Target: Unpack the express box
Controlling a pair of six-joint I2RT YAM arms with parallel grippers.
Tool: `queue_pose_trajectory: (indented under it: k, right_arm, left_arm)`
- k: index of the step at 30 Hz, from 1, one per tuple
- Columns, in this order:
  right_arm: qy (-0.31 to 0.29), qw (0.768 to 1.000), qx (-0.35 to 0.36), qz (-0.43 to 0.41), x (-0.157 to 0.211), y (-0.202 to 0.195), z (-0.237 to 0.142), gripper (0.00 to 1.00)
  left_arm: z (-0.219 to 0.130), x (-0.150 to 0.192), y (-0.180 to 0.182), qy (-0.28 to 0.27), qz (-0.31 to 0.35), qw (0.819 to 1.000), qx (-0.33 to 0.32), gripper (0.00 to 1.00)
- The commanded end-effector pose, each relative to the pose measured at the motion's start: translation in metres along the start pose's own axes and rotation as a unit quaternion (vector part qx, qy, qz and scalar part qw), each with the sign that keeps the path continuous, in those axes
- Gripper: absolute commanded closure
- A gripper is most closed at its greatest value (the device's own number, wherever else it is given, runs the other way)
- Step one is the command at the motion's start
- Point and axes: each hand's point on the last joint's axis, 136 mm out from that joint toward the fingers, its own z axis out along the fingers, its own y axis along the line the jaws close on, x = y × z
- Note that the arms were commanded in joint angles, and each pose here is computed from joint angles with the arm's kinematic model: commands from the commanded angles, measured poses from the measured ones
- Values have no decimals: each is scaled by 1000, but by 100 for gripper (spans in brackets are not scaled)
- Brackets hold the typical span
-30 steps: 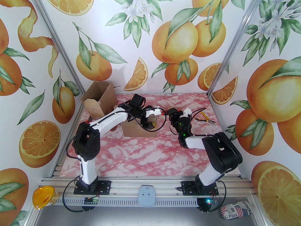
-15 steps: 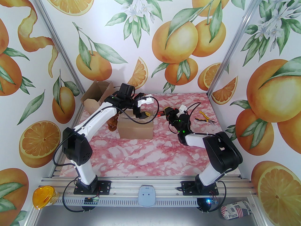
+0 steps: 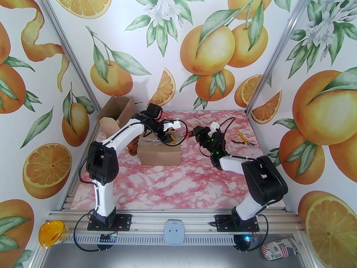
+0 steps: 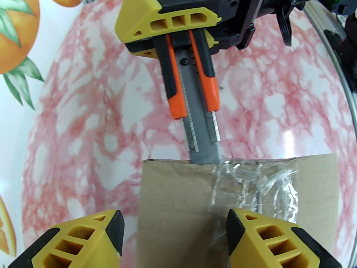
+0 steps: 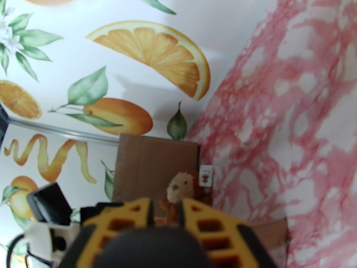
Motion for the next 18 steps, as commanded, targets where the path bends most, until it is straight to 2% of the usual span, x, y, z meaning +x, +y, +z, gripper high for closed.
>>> queue_pose_trajectory:
  k: [1, 2, 9, 13, 14, 16, 18]
  right_arm:
    - [62, 997, 36, -2, 26, -20, -5, 100]
    - [65, 997, 38, -2, 27, -21, -6, 100]
    - [81, 996, 36, 5, 31, -17, -8, 100]
    - [83, 995, 47, 1, 30, -18, -10, 100]
    - [83, 995, 51, 1, 29, -20, -10, 100]
    - [79, 995, 55, 0, 26, -22, -9, 100]
    - [75, 995, 58, -7, 23, -21, -8, 100]
  left_arm:
    - [-1, 4, 15, -1, -6, 1000, -14, 46]
    - [0, 6, 15, 1, -10, 1000, -12, 49]
    - [8, 19, 18, 17, -33, 999, -13, 55]
    - [11, 23, 20, 24, -44, 999, -15, 65]
    - [8, 20, 21, 21, -39, 999, -18, 64]
    - [-5, 6, 27, 13, -27, 999, -42, 45]
    - [-23, -8, 31, 20, -4, 998, -66, 40]
